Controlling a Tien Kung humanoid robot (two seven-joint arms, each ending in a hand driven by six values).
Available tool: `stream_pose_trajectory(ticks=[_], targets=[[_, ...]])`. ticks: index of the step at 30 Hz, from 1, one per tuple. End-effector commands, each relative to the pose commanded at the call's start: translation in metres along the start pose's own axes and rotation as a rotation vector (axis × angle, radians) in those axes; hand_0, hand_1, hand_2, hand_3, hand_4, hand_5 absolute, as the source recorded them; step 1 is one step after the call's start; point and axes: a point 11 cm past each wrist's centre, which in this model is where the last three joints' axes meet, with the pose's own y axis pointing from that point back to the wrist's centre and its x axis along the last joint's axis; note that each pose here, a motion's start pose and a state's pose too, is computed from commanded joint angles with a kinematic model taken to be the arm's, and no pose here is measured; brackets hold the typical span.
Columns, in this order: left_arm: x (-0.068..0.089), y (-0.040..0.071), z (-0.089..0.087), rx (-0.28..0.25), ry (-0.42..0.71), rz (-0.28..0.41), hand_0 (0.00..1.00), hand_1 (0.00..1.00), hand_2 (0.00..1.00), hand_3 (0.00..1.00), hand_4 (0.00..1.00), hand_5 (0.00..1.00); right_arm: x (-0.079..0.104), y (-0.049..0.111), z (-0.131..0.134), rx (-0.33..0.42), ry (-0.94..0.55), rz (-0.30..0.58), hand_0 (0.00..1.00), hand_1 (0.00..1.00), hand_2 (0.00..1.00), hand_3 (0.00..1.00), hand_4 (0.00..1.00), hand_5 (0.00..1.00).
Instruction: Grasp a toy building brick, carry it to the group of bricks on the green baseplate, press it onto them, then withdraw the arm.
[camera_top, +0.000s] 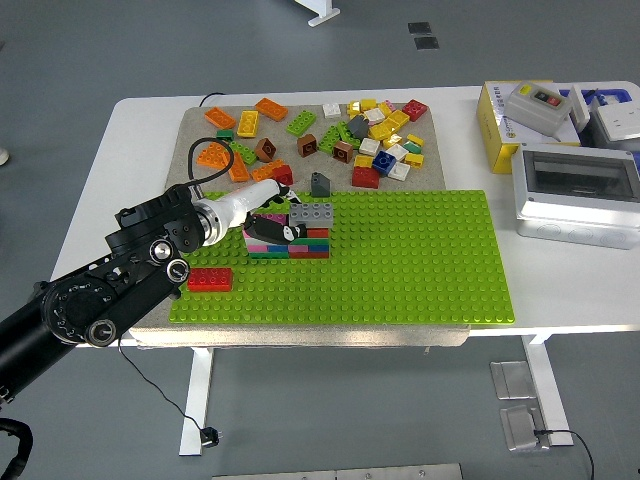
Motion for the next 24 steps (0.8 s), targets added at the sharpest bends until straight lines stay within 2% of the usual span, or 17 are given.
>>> stream_pose_trajectory(ticks=[1, 6, 7, 24], targets=[[0.0004, 0.0, -0.0003, 0.0, -0.001, 0.001, 0.908, 0.931, 0.932, 0.692, 0.584, 0.305, 0.0, 0.0, 0.0001, 0.0, 0.0, 0.0, 0.735, 0.799, 0.786, 0.673, 0.383, 0.749], [0.0012, -0.0002, -0.0023, 0.004, -0.003, 0.0, 0.908, 0.931, 0.932, 0.692, 0.584, 0.305, 0.0001, 0.0, 0.0006, 0.0, 0.0, -0.001, 0.735, 0.799, 0.786, 0.673, 0.383, 0.749], [0.001, -0.0002, -0.0026, 0.004, -0.004, -0.001, 0.911, 0.933, 0.936, 0.733, 0.59, 0.305, 0.0002, 0.0, 0.0007, -0.001, 0.0, -0.001, 0.736, 0.799, 0.786, 0.672, 0.384, 0.751], [-0.0013, -0.0002, -0.0062, 0.013, -0.012, -0.014, 0.913, 0.936, 0.94, 0.743, 0.592, 0.304, 0.0008, 0.0001, 0.0025, -0.004, 0.001, 0.003, 0.736, 0.799, 0.785, 0.673, 0.383, 0.75]])
